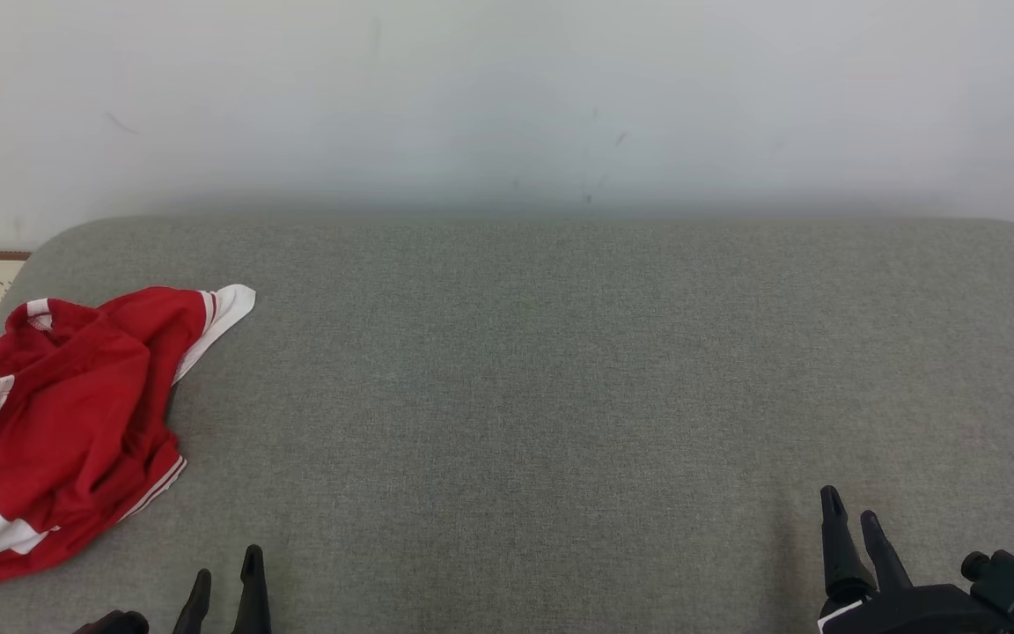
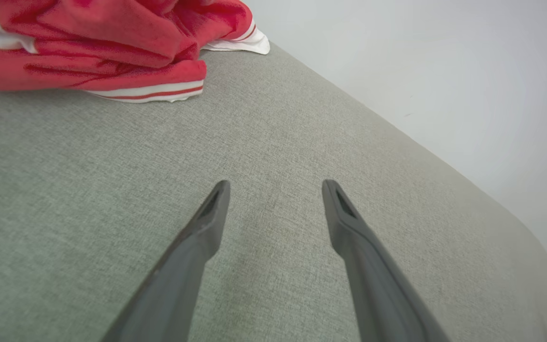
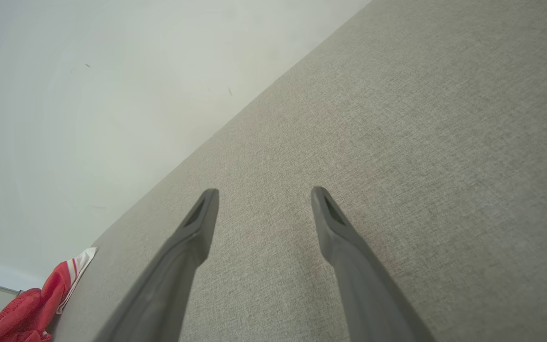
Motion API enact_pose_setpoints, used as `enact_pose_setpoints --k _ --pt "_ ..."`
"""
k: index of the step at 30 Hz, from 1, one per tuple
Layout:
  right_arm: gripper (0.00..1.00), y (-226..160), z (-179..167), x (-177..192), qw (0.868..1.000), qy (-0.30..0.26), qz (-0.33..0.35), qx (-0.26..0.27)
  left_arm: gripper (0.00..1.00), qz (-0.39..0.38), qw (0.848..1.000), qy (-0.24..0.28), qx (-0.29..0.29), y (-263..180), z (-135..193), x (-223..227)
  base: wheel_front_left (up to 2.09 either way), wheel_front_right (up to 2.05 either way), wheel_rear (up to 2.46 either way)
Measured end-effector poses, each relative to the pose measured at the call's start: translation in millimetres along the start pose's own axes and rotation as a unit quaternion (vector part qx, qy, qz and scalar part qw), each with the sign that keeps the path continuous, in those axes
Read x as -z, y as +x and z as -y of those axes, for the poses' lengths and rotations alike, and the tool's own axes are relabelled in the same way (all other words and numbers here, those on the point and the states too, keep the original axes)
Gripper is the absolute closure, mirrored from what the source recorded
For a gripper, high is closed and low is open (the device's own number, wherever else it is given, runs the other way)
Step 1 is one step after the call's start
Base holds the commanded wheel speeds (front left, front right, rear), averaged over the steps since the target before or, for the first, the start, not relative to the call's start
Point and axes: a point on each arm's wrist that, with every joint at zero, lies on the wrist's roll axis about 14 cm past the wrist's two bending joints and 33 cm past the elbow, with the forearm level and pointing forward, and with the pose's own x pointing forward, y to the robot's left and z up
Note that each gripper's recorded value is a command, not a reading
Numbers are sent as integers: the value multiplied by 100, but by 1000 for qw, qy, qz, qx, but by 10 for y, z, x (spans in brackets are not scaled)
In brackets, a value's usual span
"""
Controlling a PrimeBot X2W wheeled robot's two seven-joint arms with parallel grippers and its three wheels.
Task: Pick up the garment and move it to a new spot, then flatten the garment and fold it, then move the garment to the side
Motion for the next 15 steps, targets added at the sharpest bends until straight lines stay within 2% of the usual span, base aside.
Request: enact_pose_setpoints --k 15 --pt "0 4 57 -125 997 -74 28 9 0 28 996 86 -8 24 -3 -104 0 0 0"
